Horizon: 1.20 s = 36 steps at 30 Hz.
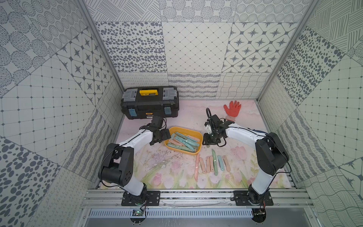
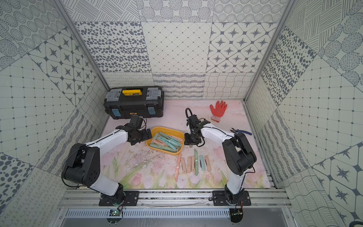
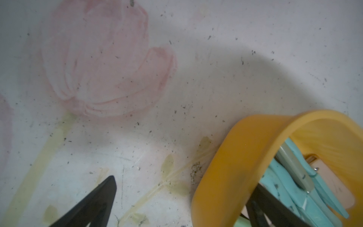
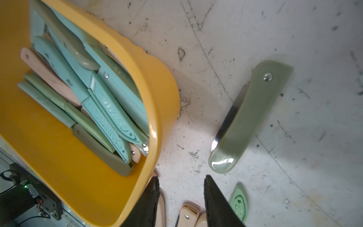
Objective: Take the fruit knife out of the storage box
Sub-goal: Adjust the storage box at the center of the board.
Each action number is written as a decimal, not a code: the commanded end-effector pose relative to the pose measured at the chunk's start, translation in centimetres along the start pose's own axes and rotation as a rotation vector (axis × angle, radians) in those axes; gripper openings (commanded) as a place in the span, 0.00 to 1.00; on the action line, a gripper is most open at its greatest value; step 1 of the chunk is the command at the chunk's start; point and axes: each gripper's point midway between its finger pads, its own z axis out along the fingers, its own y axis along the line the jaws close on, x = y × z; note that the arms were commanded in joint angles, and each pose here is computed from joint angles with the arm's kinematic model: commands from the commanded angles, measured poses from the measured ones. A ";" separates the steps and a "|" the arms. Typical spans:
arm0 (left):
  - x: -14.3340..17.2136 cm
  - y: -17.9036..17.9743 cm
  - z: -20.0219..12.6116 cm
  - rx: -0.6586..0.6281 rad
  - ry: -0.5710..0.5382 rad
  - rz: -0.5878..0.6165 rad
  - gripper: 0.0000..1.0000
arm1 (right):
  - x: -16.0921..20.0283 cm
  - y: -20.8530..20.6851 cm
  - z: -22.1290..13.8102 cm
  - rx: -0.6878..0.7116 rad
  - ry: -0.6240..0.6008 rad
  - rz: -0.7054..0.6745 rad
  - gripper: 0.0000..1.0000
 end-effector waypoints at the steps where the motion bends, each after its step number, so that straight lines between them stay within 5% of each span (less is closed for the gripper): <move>1: 0.1 0.4 0.2 -0.023 0.010 -0.003 0.99 | -2.4 0.7 -0.4 -0.010 -0.053 -0.021 0.41; 18: 0.3 0.6 0.0 -0.029 0.013 -0.008 0.99 | -7.9 2.3 -0.6 -0.080 -0.129 -0.043 0.42; 26: -1.5 2.5 -3.8 -0.012 -0.160 -0.118 0.99 | -8.8 2.0 -1.7 -0.069 -0.173 -0.035 0.44; 36: 0.7 1.5 -2.4 0.028 0.010 -0.060 0.87 | -8.8 1.5 -3.0 -0.073 -0.203 -0.019 0.44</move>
